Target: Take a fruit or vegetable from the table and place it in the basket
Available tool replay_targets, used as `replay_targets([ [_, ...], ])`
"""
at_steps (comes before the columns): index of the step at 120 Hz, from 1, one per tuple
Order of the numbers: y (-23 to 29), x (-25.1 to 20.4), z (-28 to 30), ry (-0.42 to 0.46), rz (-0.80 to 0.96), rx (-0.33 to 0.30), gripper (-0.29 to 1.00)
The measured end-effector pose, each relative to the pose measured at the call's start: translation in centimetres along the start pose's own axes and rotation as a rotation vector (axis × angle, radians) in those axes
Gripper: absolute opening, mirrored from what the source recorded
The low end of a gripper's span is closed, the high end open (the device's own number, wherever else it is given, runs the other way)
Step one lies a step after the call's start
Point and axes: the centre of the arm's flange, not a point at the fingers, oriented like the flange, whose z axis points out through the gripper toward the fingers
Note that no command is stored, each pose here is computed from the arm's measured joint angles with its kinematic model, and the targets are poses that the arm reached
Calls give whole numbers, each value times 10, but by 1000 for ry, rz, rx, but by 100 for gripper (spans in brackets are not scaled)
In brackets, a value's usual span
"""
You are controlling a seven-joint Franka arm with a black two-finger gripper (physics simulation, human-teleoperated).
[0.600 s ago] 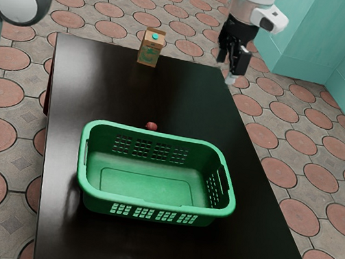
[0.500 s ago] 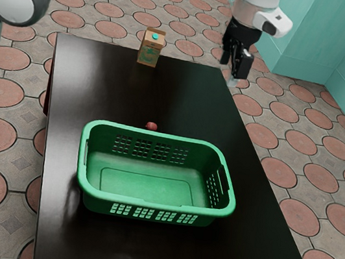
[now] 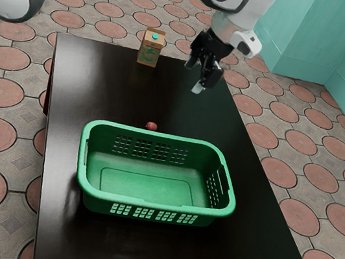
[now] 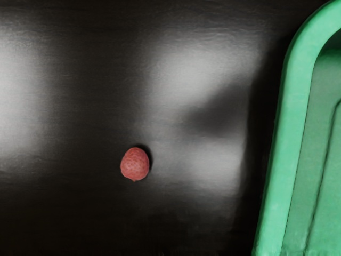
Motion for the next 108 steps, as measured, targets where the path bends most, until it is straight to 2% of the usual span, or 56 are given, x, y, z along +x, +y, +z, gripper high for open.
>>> replay_targets([
  [15,-13,-7,55,-60,-17,-47,70],
  [39,-83,-27,109,-41,-137,-106,70],
  [80,-75,-29,173,67,-40,-83,70],
  [108,-62,-26,185,111,23,-85,70],
])
